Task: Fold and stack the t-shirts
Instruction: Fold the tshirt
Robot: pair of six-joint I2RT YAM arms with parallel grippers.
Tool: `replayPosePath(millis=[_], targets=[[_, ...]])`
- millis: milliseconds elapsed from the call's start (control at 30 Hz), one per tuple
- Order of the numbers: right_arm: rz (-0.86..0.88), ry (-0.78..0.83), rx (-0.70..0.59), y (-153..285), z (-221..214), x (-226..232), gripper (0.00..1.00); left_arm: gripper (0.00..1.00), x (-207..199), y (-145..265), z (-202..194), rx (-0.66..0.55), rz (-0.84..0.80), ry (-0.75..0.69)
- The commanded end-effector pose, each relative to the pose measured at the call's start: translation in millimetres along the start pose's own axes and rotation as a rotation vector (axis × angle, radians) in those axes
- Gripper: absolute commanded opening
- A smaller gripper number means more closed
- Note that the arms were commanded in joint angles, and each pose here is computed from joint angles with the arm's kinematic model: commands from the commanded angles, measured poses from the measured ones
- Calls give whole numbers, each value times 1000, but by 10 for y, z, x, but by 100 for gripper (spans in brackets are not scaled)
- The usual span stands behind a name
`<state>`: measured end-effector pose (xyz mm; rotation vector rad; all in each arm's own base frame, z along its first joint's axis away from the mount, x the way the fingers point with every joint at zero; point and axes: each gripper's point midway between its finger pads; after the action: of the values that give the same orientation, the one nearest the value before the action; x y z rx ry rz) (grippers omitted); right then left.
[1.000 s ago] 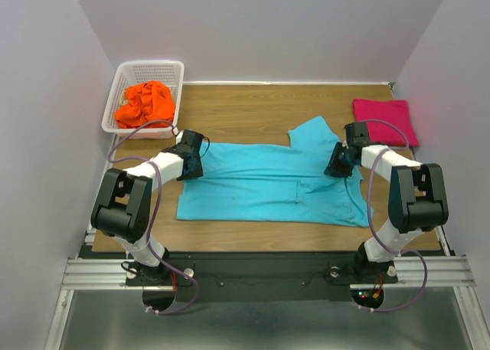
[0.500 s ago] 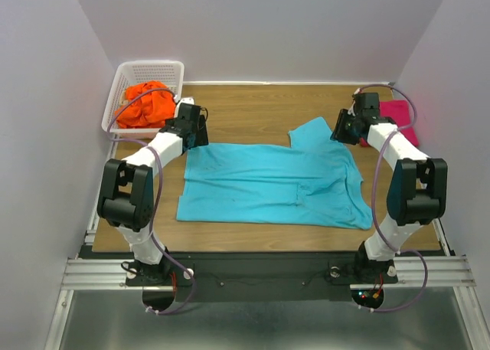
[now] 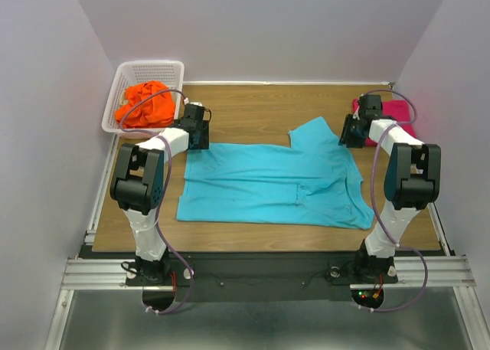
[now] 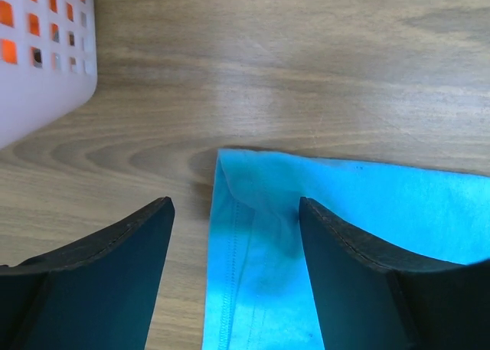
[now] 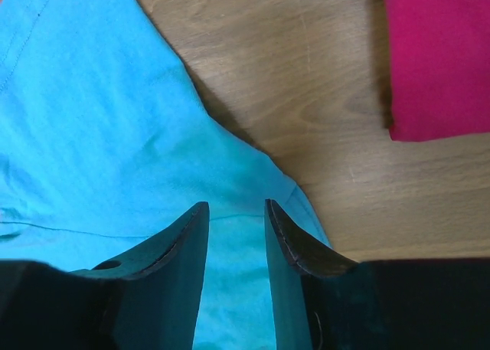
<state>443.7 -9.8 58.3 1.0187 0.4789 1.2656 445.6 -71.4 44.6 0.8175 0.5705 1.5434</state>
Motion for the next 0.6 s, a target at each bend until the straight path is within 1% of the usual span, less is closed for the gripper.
replayPosePath(millis=[0,200,333,433,533,567], targets=[[-13,0,-41,-43,203,-99,41,76,149,-21,291,-71,31,4],[-22,-46,13,-241,73,-254,41,70,222,-135,285,-63,38,-2],[-56,-55,36,-327,-16,-357,41,68,245,-202,239,-46,57,-10],[-62,-63,26,-315,18,-390,41,67,313,-249,227,-39,87,-6],[-55,-74,2,-278,135,-395,41,67,327,-250,339,-61,91,5],[-60,-68,-15,-252,203,-394,41,67,283,-231,430,-79,69,14]])
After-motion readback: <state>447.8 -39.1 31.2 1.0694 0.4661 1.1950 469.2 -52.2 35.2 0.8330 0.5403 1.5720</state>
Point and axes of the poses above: each gripper's point midway between its finger pads, its own y axis back along the fingers, its own x axis along the line the jaws close on, z = x × y, and after that the axes turned 4 degrees about -y, right-handed
